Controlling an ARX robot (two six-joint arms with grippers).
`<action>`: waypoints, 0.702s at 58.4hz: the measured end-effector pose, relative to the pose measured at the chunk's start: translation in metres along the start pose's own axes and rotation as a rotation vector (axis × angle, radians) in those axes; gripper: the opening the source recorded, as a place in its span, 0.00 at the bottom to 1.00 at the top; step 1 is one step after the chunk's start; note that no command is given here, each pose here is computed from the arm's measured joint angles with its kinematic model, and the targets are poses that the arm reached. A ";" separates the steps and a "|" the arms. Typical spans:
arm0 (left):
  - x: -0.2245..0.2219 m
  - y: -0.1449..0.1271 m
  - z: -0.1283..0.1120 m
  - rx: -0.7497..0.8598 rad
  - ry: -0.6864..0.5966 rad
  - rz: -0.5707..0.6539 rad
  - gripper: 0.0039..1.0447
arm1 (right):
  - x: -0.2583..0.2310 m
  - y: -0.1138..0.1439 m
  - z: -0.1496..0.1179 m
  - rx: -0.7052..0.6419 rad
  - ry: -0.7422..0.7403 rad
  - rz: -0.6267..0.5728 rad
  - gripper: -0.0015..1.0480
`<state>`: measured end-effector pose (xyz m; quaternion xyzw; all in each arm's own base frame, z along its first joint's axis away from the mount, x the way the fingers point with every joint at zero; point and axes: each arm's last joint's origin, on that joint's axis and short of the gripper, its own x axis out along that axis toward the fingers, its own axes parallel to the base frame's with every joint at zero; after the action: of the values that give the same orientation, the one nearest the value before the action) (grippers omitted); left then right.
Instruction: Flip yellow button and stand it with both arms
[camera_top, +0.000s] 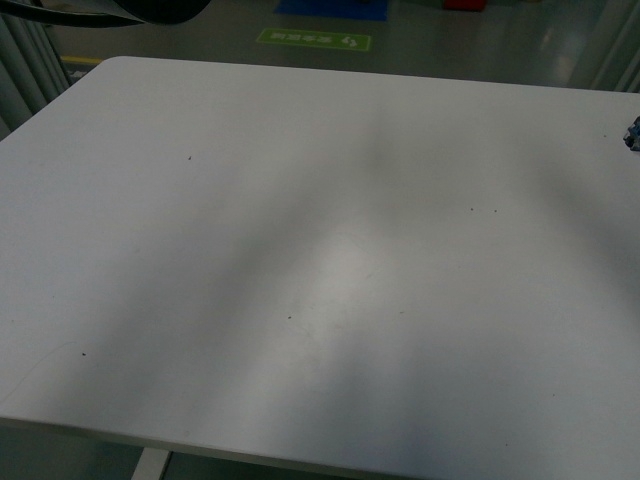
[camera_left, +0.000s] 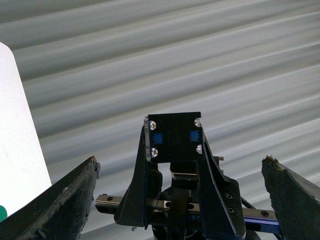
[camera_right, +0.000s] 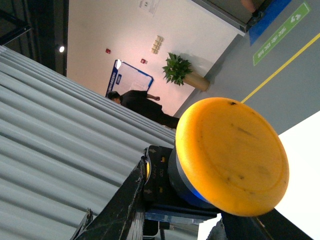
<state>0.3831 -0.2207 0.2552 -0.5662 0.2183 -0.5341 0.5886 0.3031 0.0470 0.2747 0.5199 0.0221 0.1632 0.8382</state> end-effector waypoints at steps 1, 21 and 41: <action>0.001 0.000 -0.001 0.005 -0.008 0.004 0.93 | 0.000 -0.001 0.000 -0.001 -0.001 -0.003 0.33; -0.136 -0.030 -0.028 1.171 -0.635 1.145 0.36 | -0.002 -0.015 0.009 -0.018 -0.018 -0.039 0.32; -0.225 -0.039 -0.074 1.299 -0.506 1.236 0.03 | -0.016 -0.031 0.017 -0.054 -0.029 -0.087 0.32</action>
<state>0.2291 -0.0474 0.1922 -0.0086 0.0046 -0.0042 0.9999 0.2995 0.0153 0.2528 0.4981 0.0283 0.1198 0.8583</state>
